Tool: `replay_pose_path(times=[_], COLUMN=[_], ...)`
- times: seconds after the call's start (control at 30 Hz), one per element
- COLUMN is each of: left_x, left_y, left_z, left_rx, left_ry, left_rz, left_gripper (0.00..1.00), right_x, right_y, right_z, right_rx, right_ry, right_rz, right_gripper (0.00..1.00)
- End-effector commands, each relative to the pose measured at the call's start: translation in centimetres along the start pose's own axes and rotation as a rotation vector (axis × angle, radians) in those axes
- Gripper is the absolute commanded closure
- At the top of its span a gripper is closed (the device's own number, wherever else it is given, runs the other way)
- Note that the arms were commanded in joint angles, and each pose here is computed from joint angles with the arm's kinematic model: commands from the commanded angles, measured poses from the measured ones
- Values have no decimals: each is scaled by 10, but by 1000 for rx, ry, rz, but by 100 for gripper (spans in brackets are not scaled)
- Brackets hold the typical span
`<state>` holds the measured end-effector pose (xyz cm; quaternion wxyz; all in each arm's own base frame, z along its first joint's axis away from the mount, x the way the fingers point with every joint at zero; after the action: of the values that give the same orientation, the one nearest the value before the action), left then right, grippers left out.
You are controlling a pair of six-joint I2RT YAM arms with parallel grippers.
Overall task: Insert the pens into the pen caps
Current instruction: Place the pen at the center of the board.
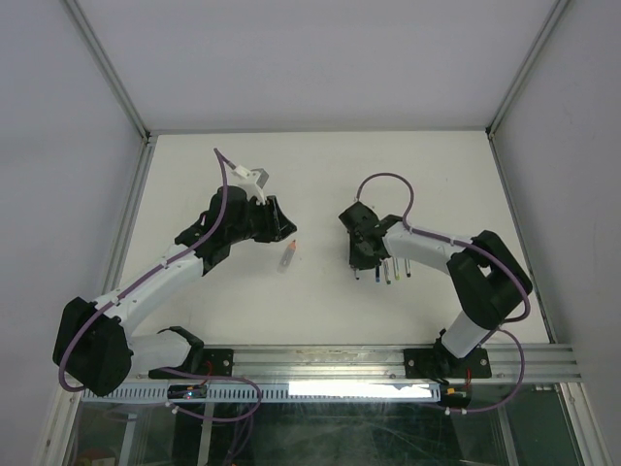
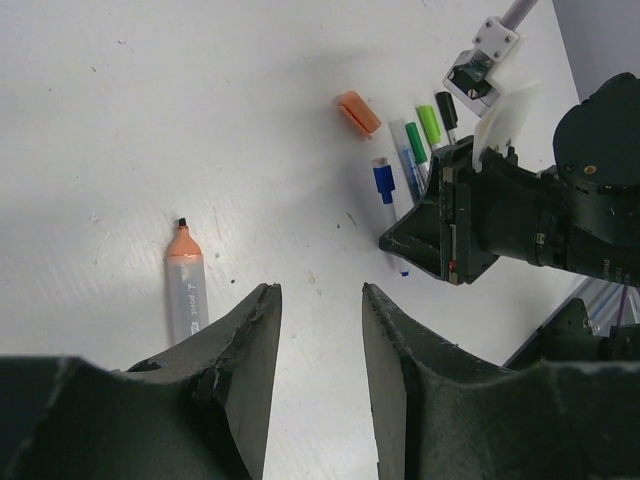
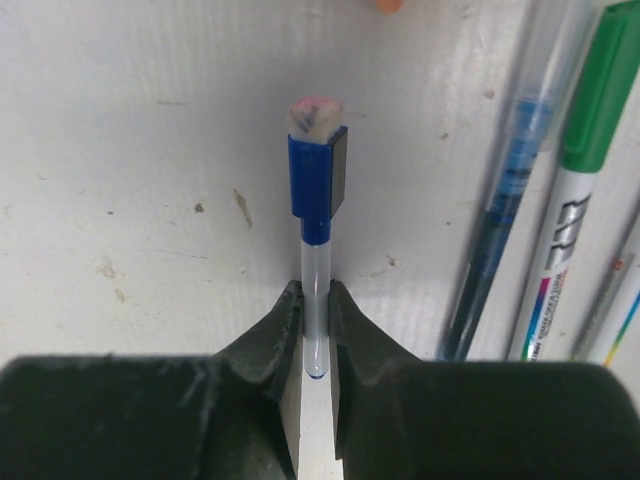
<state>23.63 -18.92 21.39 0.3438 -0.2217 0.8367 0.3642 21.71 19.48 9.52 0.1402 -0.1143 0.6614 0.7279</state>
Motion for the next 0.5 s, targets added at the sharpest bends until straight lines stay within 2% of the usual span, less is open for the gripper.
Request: replay_pose_path(times=[0.0,0.27,0.47], left_x=[-10,-7,-2], left_y=[6,6,5], left_z=[0,4,12], left_rx=[-9,-42,-104], left_ry=[-16,-12,-22], left_rz=[-55,-44,-18], left_gripper=[62,62,61], right_x=[-10,-9,-10], right_y=[0,-1,5], right_z=[20,25,25], right_rx=[-75,-83,-103], right_ry=[-5,-7,-10], right_rz=[-12,-4,-21], right_gripper=[86,80,71])
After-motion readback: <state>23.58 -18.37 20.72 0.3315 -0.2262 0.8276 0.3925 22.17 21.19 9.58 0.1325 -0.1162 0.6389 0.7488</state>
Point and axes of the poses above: each gripper's point midway between its finger pads, its own y axis back along the fingers, its own z axis along the line the jaws close on, x = y × z, the point moved 8 cm from there along y, back along the fingers, and after that the axes turned 3 degrees about -y, right-handed, at the moved point
